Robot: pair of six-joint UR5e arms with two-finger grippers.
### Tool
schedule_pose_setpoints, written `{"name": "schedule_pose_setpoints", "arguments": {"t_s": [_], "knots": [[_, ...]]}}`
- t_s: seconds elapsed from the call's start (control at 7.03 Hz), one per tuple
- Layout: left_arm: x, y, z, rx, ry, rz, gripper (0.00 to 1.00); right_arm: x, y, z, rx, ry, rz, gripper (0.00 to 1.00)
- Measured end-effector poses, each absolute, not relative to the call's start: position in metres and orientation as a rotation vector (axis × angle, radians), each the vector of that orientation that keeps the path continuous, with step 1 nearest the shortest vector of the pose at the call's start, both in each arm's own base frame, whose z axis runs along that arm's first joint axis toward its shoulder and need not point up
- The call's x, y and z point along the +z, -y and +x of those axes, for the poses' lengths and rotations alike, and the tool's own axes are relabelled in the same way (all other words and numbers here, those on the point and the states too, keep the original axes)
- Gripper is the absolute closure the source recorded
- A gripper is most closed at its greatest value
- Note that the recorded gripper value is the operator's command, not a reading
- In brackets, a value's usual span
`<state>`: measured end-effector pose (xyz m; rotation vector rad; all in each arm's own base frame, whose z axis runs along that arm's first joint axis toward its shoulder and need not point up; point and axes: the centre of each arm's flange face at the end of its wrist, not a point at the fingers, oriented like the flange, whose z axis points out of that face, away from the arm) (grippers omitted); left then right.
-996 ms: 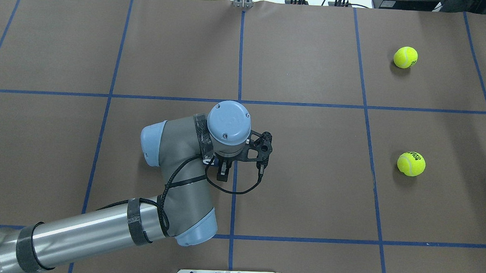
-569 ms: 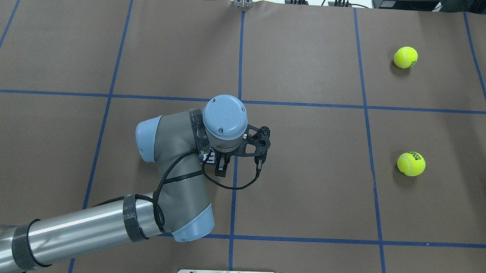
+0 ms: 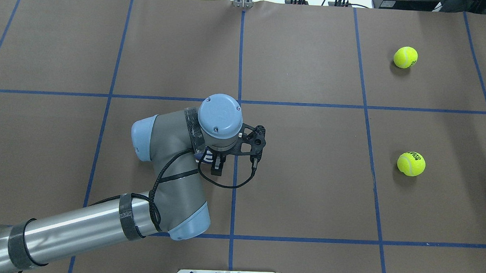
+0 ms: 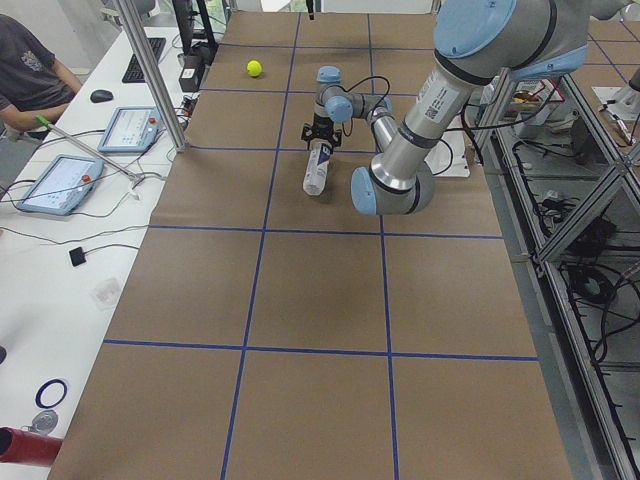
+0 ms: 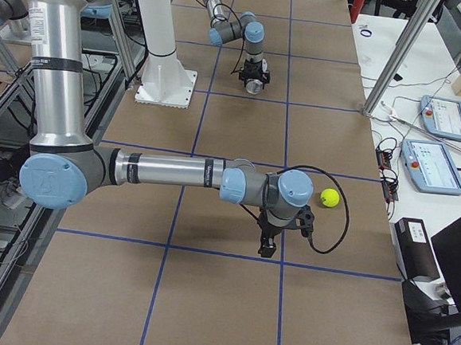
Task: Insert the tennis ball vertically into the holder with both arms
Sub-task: 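Lower the left gripper and close it around the can's body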
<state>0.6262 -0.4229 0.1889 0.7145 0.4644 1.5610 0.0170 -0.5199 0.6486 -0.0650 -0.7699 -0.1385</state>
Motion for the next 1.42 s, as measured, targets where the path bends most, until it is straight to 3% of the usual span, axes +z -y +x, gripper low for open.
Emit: {"name": "schedule_pose_setpoints", "arguments": {"t_s": [1.42], "knots": [[0.1963, 0.4213, 0.6348, 1.544, -0.473, 0.708, 0.05, 0.6469, 0.5198, 0.0165, -0.138, 0.777, -0.063, 0.01]]}}
